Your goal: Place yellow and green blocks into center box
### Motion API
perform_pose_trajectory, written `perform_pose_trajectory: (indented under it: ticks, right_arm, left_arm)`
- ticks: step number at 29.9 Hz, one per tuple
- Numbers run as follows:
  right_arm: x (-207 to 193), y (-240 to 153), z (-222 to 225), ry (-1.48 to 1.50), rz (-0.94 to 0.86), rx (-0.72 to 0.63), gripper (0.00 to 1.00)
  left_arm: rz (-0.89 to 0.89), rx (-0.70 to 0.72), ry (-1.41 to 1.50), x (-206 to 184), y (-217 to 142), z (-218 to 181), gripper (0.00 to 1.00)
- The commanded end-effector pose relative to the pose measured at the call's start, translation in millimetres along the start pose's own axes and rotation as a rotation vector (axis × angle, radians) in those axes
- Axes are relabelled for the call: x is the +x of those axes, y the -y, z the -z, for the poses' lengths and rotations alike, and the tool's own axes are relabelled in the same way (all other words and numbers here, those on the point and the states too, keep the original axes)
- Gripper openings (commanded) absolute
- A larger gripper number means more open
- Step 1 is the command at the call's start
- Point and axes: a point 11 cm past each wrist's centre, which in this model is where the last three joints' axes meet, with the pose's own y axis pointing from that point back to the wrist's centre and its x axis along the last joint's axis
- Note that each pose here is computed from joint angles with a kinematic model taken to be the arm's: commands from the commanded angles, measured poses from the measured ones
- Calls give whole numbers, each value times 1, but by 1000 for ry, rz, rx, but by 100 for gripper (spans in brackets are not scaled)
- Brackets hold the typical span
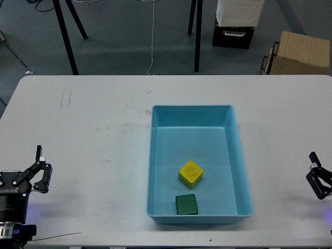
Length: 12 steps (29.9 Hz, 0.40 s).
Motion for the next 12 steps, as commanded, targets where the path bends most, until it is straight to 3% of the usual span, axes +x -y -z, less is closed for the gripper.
perform_pose_trajectory:
  ticks: [1,12]
  right_arm:
    - [0,1,-1,0,1,-3,100]
    - [-4,1,3,-10,11,7,100]
  left_arm:
    - [-3,-2,-4,1,-1,2,100]
    - [-4,-4,-4,1,-2,2,100]
